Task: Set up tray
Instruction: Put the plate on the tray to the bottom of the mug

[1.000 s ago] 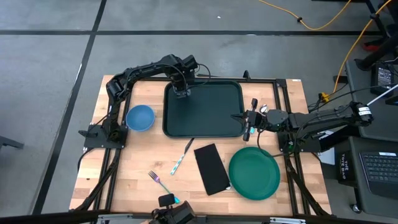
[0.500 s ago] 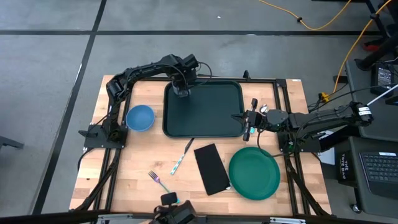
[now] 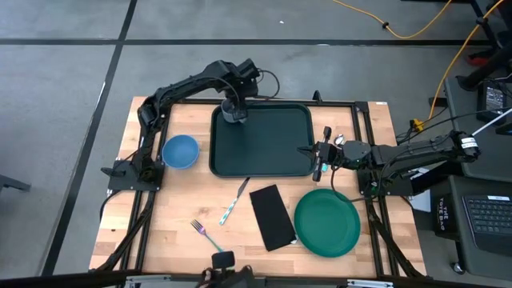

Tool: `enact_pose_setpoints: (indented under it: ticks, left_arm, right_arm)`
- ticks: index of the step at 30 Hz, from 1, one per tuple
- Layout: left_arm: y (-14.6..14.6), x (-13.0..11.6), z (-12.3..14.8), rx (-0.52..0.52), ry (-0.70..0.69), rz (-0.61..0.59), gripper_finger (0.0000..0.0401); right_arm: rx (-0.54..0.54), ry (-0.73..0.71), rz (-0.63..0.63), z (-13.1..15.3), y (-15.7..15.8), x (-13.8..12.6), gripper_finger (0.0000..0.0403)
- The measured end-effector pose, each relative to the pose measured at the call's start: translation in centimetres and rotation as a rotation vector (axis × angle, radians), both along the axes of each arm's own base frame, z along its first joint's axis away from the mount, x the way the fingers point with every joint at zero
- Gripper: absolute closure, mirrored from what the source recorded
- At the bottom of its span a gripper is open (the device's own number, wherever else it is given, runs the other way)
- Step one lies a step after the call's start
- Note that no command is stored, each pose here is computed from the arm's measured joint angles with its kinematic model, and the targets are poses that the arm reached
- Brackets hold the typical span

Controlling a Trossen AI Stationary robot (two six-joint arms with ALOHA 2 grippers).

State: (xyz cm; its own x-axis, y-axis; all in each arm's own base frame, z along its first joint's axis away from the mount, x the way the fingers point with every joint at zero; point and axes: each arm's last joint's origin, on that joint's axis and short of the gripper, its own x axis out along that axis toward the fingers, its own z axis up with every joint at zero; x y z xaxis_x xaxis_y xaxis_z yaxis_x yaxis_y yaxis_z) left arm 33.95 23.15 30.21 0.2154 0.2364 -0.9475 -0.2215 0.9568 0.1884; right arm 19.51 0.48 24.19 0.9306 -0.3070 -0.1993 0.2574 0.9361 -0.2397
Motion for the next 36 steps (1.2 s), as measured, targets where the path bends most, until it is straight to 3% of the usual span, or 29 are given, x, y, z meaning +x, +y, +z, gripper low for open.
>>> enact_pose_setpoints:
  ticks: [6, 10, 19, 26, 36]
  left_arm:
    - [-2.2, -0.8, 2.9, 0.011, -0.072, -0.019, 0.0349]
    - [-3.8, -2.1, 3.4, 0.015, -0.096, 0.006, 0.0394]
    - [-9.8, -6.3, 1.9, 0.088, -0.292, 0.072, 0.0399]
    - [-15.8, -9.3, 1.4, 0.107, -0.297, 0.224, 0.0399]
    - [-21.1, -9.8, 0.5, -0.046, -0.208, 0.302, 0.0399]
  right_arm:
    - [0.003, -0.001, 0.000, 0.0, 0.0, 0.0, 0.0379]
    - [0.005, 0.011, -0.001, -0.1, 0.0, 0.0, 0.0379]
    - [0.063, 0.006, 0.042, -0.2, 0.2, 0.0, 0.0379]
    - [0.067, 0.007, 0.065, -0.2, 0.2, 0.0, 0.0380]
    - [0.065, -0.042, 0.068, 0.3, 0.2, 0.1, 0.0380]
